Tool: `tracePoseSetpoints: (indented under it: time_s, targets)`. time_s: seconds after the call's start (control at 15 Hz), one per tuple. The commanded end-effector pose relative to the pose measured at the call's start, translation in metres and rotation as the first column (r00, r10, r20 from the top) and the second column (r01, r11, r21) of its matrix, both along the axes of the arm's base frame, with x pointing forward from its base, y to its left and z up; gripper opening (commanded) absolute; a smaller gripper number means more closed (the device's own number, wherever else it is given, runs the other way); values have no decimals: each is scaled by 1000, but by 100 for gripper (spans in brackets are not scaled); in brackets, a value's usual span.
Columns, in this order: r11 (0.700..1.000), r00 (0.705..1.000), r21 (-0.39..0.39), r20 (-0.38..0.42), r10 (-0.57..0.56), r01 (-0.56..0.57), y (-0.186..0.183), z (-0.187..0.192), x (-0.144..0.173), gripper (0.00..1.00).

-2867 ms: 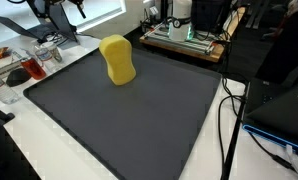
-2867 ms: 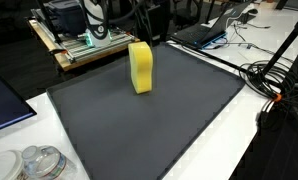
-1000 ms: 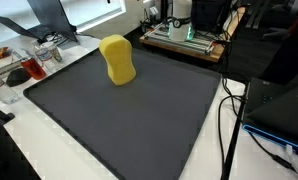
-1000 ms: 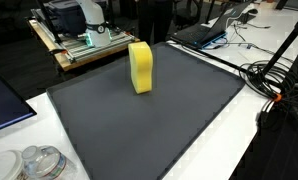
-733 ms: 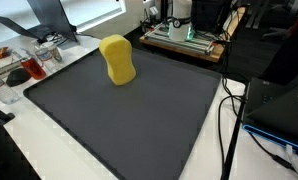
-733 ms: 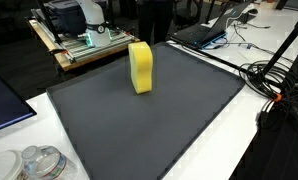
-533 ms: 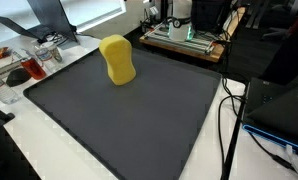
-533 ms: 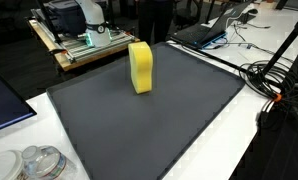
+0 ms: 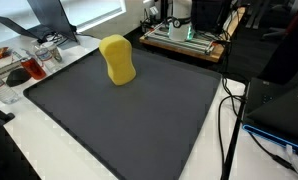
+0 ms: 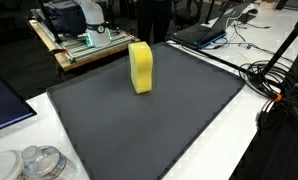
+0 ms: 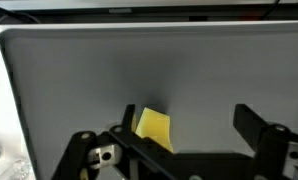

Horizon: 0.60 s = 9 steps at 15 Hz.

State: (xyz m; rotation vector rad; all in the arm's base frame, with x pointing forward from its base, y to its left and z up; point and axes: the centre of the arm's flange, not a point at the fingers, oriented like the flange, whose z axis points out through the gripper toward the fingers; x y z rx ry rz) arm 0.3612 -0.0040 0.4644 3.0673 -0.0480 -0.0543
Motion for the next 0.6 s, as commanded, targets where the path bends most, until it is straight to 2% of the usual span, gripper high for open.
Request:
tracePoseSetpoints:
  time_s: [0.0, 0.27, 0.4, 0.47, 0.53]
  targets:
    - [989, 989, 6, 11, -148, 148, -12, 16, -32, 100]
    - [981, 979, -3, 57, -194, 195, -23, 37, -46, 100]
    - [992, 986, -25, 116, -123, 127, -27, 46, -52, 100]
    - [987, 985, -7, 67, -158, 159, -22, 39, -35, 100]
    - [989, 986, -11, 82, -148, 150, -22, 44, -37, 100]
